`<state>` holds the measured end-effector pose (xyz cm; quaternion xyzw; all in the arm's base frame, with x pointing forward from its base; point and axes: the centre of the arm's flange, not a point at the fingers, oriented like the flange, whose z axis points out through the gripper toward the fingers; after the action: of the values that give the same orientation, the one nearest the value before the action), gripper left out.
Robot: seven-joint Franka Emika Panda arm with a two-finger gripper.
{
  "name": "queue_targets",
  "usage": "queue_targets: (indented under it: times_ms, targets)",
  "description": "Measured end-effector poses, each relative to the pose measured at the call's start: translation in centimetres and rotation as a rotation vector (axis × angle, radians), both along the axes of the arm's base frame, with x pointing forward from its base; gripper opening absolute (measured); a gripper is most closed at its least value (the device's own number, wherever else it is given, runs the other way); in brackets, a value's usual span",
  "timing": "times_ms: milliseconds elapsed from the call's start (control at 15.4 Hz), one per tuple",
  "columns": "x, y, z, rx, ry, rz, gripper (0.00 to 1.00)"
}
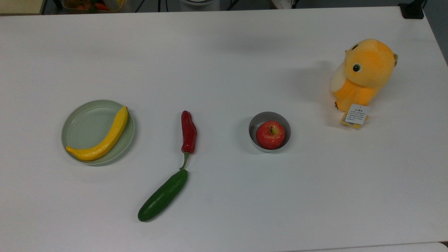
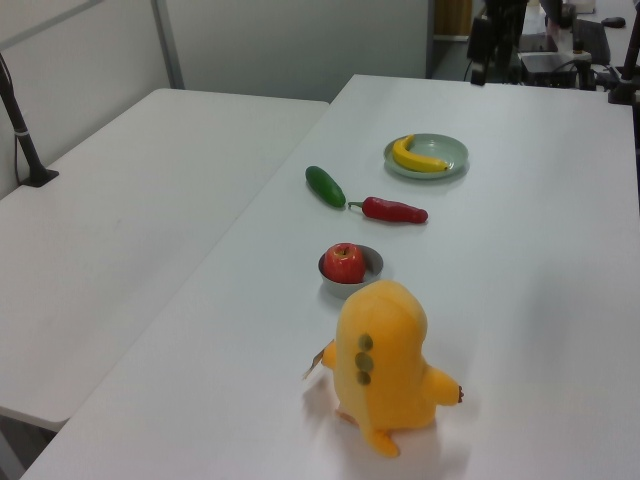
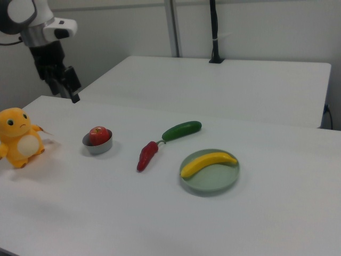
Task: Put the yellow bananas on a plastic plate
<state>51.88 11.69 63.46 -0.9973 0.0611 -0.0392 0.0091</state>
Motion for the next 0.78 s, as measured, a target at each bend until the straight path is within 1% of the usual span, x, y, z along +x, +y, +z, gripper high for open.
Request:
queue_targets:
  times_ms: [195,325,390,520,651,781]
  targets:
    - [-0.3,2.6,-2.3,-0.011,0.044,0.048,1.00]
    - [0.3,2.9,-3.9,-0.018,0.068,0.057,1.00]
    - [0.8,2.9,-4.3,-0.017,0.056,0.079,1.00]
    - [2.0,1.7,-4.4,-0.016,0.014,0.178,1.00]
    - [2.7,-0.2,-4.2,-0.022,-0.015,0.253,1.00]
    - [3.4,-2.0,-4.0,-0.023,-0.041,0.268,1.00]
